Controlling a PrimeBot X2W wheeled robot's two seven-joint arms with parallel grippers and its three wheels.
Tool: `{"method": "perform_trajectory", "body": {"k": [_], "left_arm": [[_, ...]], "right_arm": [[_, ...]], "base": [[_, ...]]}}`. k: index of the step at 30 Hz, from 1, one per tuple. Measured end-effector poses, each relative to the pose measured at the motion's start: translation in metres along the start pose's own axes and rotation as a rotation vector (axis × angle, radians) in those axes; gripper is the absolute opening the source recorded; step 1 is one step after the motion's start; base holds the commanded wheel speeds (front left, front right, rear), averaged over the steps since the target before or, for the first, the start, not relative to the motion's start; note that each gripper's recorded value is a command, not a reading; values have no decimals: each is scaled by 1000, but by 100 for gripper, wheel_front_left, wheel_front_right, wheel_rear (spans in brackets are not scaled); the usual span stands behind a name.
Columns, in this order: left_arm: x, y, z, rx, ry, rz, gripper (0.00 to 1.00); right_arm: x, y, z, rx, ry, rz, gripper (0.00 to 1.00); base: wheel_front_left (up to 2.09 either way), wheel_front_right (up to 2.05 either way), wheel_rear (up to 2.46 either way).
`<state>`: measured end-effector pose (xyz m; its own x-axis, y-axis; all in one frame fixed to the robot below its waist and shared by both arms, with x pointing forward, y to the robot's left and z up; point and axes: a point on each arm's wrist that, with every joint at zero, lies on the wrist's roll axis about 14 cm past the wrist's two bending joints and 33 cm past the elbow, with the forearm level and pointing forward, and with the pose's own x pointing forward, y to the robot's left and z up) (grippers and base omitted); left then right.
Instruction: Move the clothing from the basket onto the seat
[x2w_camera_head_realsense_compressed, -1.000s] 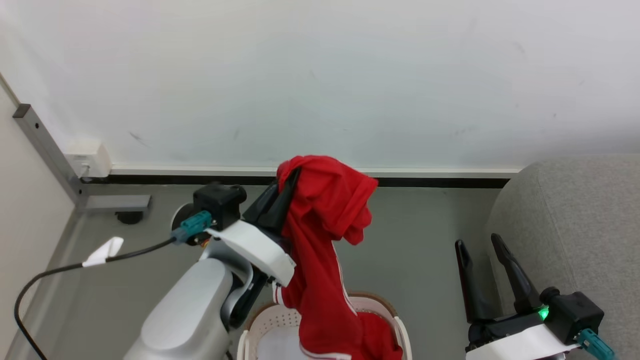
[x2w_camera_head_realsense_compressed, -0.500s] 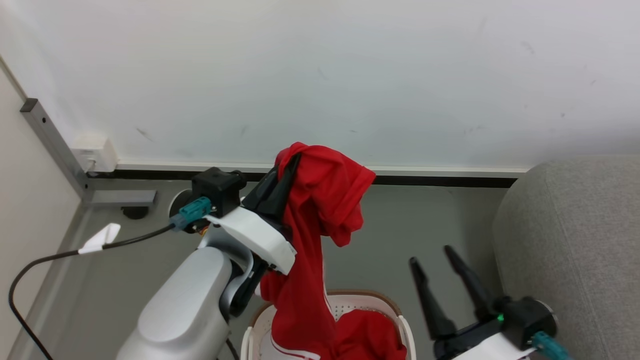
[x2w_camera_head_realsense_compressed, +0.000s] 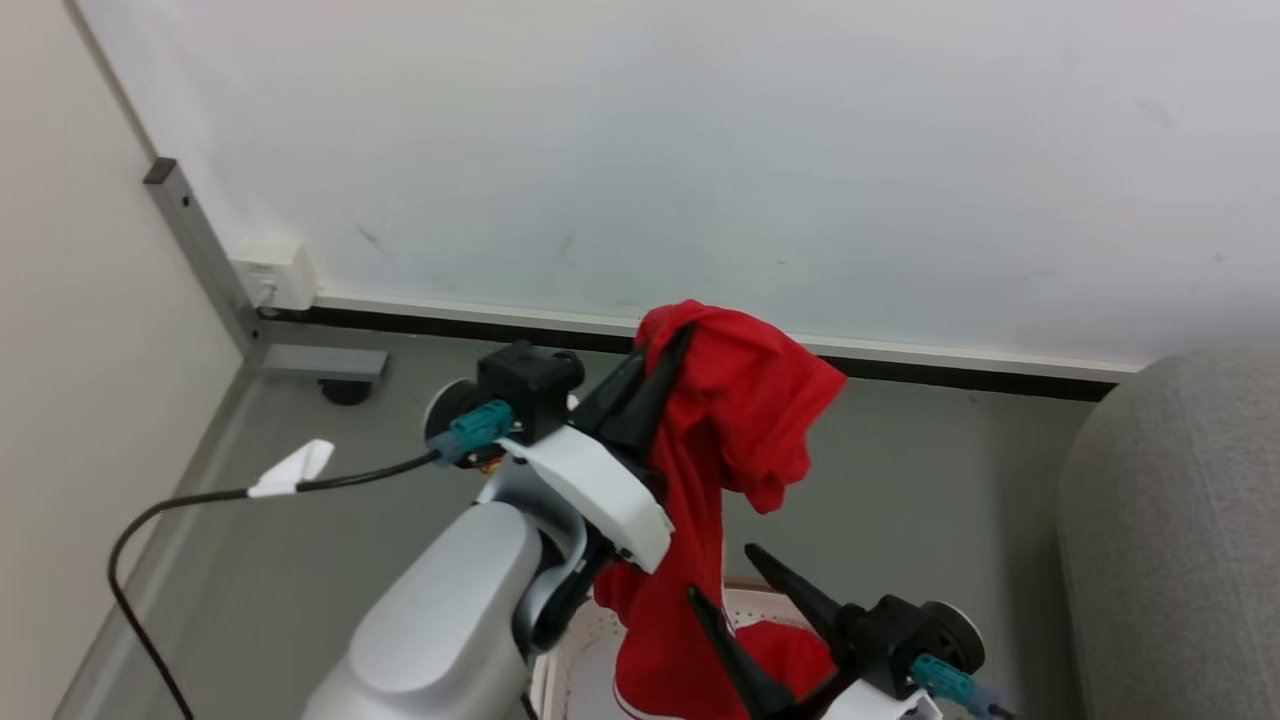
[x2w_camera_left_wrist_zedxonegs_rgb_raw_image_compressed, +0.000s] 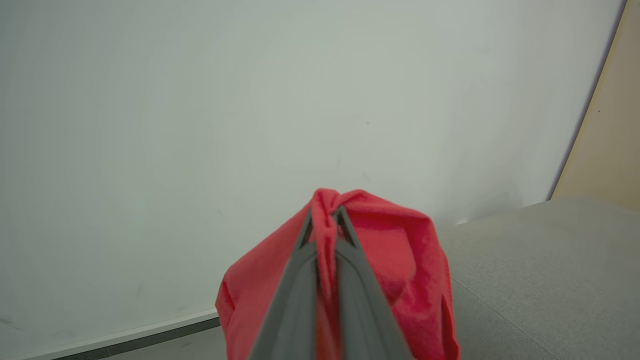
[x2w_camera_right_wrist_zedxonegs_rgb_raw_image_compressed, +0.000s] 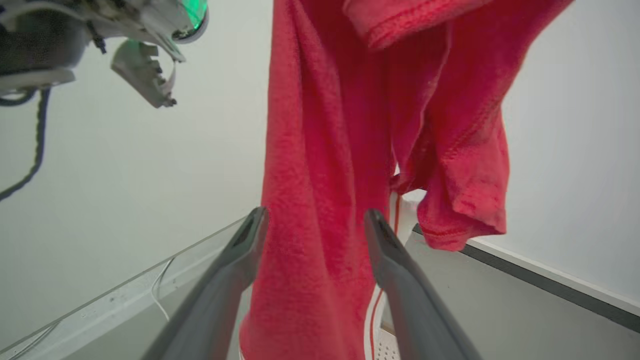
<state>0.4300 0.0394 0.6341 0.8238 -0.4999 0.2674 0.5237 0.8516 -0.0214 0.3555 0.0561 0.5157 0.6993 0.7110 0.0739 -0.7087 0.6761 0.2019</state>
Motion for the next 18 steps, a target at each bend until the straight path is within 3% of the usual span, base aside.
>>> {"method": "perform_trajectory", "body": {"k": [5,16,17,18], "left_arm": [[-5,-10,1,1,6,-19,0],[-23,-26,16,12,-5,-47,0],[-25,-27,17,12,-9,-47,0],[-26,-27,18,13,-11,-44,0]], "right_arm": [[17,15,-9,3,48,73,100],[41,13,-20,-44,113,101,100],[43,13,-20,-45,115,101,42],[44,12,-22,-45,121,97,0]], "base": [[0,0,0],[0,0,0],[0,0,0],[0,0,0]]}}
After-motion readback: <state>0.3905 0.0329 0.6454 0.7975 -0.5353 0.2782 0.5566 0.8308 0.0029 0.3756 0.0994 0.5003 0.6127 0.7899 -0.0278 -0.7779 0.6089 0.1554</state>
